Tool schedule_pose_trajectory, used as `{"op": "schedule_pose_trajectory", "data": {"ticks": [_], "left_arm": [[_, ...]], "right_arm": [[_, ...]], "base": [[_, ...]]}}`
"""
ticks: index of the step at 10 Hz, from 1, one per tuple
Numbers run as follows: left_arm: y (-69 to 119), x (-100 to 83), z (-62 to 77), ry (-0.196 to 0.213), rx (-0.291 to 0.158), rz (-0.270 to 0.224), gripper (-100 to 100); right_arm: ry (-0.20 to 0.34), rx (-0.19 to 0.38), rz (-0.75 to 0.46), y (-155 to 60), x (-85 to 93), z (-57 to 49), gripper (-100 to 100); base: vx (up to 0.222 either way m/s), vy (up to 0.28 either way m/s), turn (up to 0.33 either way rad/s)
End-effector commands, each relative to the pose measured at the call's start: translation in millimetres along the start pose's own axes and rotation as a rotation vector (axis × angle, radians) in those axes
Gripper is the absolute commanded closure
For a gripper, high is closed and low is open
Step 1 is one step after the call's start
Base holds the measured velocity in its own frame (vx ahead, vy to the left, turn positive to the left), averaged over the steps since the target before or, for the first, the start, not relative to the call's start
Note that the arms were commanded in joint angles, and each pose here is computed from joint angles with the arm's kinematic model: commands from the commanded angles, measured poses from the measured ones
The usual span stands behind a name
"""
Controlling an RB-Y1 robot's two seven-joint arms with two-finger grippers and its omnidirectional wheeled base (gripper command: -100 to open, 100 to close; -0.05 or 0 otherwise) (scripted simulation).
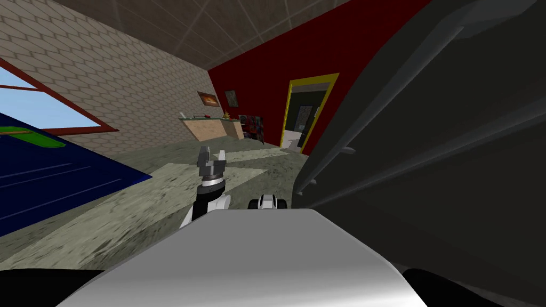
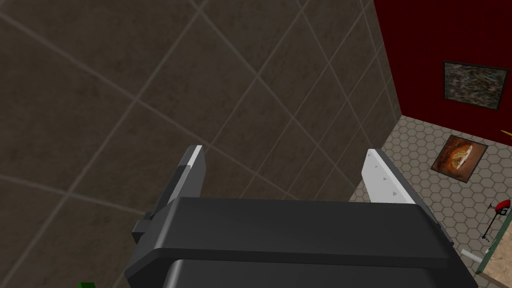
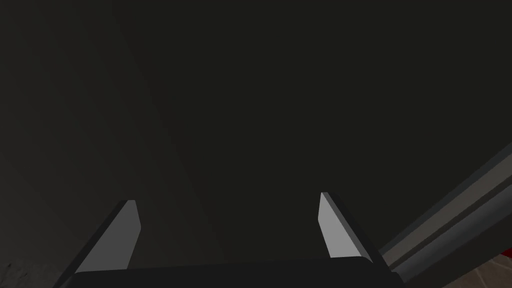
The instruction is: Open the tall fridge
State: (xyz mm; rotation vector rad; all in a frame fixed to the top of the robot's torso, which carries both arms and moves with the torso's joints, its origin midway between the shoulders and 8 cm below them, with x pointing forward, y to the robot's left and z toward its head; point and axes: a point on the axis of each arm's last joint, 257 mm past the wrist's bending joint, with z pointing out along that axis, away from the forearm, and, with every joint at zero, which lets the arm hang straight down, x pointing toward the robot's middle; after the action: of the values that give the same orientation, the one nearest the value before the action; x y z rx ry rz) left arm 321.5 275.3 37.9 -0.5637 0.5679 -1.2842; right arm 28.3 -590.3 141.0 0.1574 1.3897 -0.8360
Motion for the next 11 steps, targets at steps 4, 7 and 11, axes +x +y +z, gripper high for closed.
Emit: {"op": "schedule_pose_trajectory", "data": {"ticks": [4, 7, 11], "left_arm": [[0.0, 0.0, 0.0, 0.0, 0.0, 0.0, 0], [0.0, 0.0, 0.0, 0.0, 0.0, 0.0, 0], [0.0, 0.0, 0.0, 0.0, 0.0, 0.0, 0]], "right_arm": [[0.048, 0.026, -0.297, -23.7, -46.9, 1.1, -100], [0.086, 0.033, -0.497, -32.0, -75.5, 5.7, -100], [0.11, 0.033, -0.693, -34.5, -107.2, 14.0, -100]], "base": [[0.037, 0.033, 0.122], [0.036, 0.038, 0.128], [0.035, 0.035, 0.09]]}}
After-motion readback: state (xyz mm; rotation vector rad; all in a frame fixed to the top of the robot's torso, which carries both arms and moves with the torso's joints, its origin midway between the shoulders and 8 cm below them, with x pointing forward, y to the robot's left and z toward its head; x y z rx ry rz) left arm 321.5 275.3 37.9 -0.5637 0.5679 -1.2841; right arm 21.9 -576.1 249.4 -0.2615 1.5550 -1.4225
